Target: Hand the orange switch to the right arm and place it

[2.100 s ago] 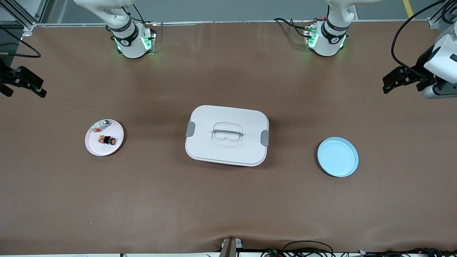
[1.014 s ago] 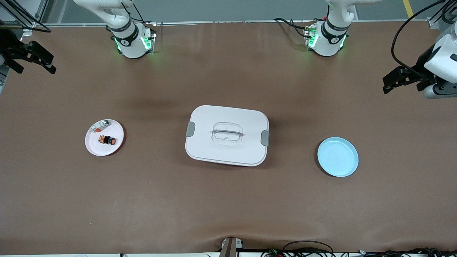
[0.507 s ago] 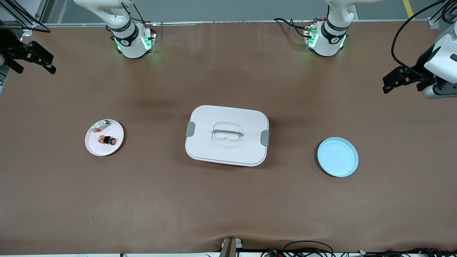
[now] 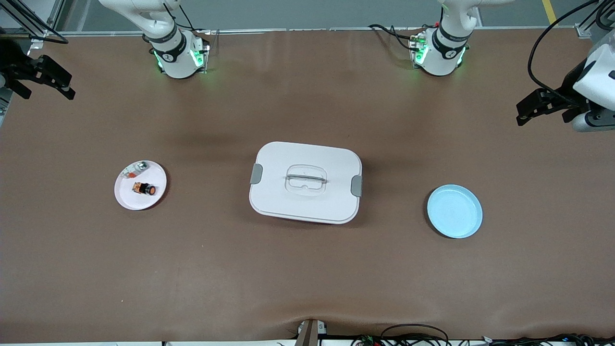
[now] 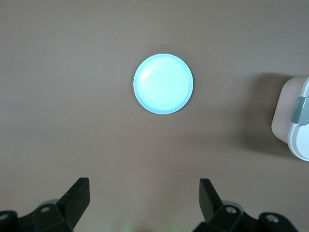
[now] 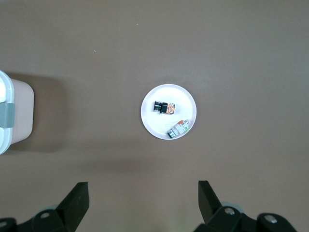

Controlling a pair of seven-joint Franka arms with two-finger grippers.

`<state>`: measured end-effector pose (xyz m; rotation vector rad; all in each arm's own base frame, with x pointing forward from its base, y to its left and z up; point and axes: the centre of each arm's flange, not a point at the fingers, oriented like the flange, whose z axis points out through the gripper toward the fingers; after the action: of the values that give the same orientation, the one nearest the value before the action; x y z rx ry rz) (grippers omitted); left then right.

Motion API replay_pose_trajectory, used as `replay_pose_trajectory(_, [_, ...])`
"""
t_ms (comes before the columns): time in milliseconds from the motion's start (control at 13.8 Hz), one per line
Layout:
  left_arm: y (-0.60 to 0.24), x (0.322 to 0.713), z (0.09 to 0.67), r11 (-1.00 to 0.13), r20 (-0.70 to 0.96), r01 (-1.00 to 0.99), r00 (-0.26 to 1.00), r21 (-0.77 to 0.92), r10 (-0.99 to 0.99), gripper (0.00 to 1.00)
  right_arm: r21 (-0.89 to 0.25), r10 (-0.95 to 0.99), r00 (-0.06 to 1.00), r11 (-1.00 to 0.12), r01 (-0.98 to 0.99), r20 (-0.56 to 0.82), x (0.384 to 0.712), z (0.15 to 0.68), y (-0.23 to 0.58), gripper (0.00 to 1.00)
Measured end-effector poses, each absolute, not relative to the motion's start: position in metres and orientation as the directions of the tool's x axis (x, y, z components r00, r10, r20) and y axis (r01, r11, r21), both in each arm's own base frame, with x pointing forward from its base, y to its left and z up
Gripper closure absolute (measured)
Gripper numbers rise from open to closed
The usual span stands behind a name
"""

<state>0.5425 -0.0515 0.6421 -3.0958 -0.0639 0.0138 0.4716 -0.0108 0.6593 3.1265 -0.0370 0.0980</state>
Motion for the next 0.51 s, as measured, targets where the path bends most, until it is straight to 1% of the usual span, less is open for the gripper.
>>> replay_pose_trajectory(507, [-0.0515,0.5449,0.6381,-0.998,-0.015,0.041,0.999,-0.045,0.041,0.0,0.013,-0.023,0.998,-1.0,-0.024,0.065,0.4715,0.661,-0.0108,0.0])
